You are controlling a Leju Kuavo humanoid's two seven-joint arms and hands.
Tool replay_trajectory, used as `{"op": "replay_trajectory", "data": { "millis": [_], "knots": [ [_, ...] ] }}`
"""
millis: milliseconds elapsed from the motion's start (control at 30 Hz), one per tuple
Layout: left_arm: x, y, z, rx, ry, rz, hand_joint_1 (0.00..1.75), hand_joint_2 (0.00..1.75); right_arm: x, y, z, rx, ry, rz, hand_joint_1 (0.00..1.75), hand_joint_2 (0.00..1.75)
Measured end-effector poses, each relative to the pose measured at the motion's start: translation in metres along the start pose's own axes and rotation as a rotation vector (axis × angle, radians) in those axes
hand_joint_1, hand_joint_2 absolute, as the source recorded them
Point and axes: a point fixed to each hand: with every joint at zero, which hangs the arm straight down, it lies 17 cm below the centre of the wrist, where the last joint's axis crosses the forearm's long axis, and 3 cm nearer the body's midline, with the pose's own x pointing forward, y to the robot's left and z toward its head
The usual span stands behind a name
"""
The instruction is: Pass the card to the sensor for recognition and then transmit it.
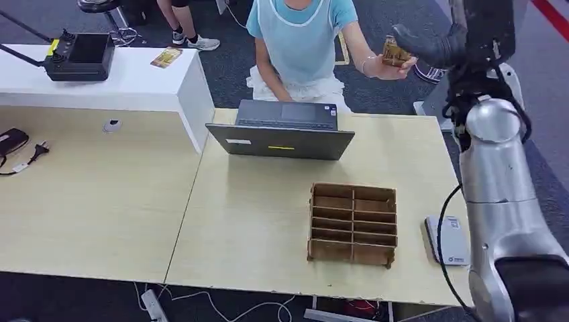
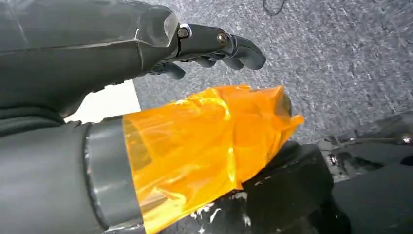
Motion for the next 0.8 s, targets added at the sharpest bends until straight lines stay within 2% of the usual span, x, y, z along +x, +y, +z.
{"op": "replay_trajectory", "data": {
  "millis": [133,233,367,567,700,800],
  "knots": [
    [-0.002,0.000,0.000,0.002,0.010,0.021,0.00,0.00,0.015,0.012,0.053,-0.007,-0.077,-0.135,0.00,1.75],
    [-0.004,0.003,0.000,0.014,0.017,0.054,0.00,0.00,0.012,0.020,0.100,-0.002,-0.090,-0.150,0.00,1.75],
    [-0.010,0.004,-0.001,0.021,0.034,0.092,0.00,0.00,-0.003,0.044,0.164,0.089,-0.060,-0.124,0.00,1.75],
    [-0.023,0.002,0.001,0.022,0.073,0.132,0.00,0.00,0.000,0.066,0.259,0.122,-0.010,-0.139,0.00,1.75],
    [-0.026,0.003,0.001,0.031,0.085,0.164,0.00,0.00,0.012,0.065,0.302,0.094,0.022,-0.109,0.00,1.75],
    [-0.026,0.002,0.001,0.032,0.088,0.171,0.00,0.00,0.013,0.065,0.311,0.087,0.035,-0.055,0.00,1.75]
  ]
}}
